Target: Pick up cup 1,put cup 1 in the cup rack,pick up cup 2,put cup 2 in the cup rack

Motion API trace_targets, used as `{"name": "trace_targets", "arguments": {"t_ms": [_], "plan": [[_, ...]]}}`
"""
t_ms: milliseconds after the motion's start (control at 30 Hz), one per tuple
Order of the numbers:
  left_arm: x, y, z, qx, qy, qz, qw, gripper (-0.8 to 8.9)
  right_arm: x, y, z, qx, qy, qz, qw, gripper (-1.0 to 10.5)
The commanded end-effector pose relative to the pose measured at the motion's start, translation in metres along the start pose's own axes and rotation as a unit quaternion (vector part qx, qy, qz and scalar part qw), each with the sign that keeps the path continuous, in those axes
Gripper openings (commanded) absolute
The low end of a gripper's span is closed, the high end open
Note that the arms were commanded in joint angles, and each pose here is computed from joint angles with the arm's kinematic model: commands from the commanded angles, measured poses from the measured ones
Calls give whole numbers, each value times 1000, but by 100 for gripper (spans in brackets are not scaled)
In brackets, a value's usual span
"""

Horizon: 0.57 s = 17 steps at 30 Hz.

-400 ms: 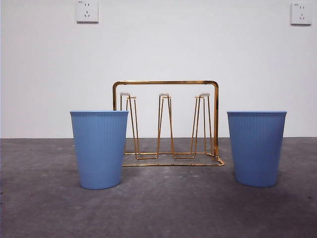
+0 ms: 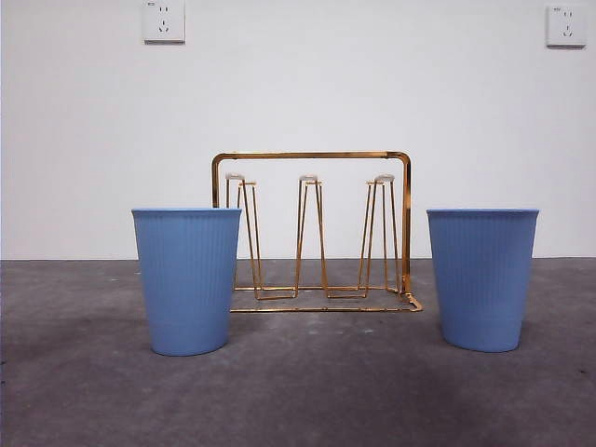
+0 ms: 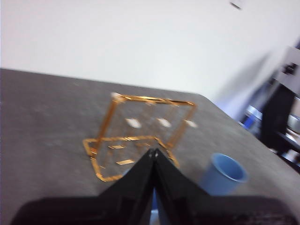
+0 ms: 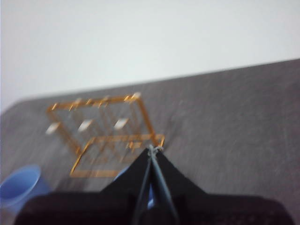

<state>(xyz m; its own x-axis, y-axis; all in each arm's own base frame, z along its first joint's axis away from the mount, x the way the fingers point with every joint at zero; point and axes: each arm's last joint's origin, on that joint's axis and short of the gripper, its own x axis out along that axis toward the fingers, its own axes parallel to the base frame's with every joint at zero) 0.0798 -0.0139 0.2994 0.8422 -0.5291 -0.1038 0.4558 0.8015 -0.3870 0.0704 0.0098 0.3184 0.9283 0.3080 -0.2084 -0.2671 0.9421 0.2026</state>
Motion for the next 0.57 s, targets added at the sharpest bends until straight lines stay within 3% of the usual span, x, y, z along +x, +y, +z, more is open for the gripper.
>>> {"name": "trace_targets", "arguments": {"t_ms": [33, 267, 567], "plan": [[-3, -8, 15, 8, 24, -16, 1000, -6, -8, 6, 18, -55, 47, 17, 997, -9], [-11, -29, 50, 29, 101, -45, 993, -6, -20, 16, 54, -74, 154, 40, 985, -9], [-11, -45, 70, 47, 195, -79, 976, -6, -28, 24, 82, -52, 206, 55, 976, -9]]}}
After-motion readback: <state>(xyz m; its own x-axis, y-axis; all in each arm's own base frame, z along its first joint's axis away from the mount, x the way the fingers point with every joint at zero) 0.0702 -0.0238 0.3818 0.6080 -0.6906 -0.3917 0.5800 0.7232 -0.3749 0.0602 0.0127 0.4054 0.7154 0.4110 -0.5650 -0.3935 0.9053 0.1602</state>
